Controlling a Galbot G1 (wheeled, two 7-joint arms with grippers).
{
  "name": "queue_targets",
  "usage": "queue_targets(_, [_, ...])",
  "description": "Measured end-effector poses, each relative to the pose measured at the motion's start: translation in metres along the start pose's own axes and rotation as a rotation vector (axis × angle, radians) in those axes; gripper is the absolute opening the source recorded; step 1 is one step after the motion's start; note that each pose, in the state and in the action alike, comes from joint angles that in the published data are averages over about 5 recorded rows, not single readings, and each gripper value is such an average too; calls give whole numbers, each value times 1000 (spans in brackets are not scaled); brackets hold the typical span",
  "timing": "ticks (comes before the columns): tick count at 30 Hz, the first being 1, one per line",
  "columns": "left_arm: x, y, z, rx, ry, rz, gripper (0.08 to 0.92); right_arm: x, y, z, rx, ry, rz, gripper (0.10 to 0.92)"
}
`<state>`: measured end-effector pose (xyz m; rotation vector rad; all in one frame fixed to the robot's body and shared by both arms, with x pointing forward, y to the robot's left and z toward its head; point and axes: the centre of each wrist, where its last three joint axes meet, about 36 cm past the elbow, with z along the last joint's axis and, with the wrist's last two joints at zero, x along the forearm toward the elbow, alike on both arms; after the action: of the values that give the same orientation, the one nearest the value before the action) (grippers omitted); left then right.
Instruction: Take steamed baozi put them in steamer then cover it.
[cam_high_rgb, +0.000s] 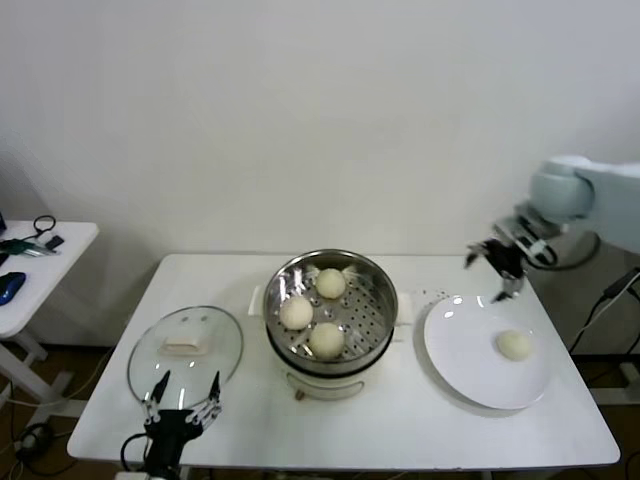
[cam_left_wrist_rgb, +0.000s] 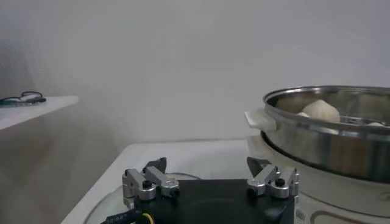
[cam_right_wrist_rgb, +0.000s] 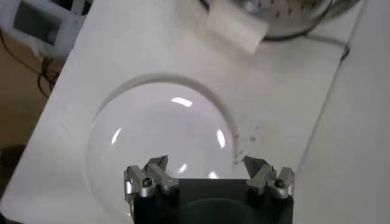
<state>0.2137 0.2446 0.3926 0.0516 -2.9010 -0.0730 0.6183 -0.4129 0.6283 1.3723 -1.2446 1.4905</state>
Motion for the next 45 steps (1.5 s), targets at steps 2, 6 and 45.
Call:
queue_targets(2, [0,0,1,0,3,0,823,-17,10,16,-51,4,-8,823])
queue_targets(6, [1,-1,3,-2,11,-1,823,-50,26,41,-127,16,-22,823])
queue_targets(45, [6,-1,8,-5,23,-13,823,-150,45,83,-303,74,-44,682])
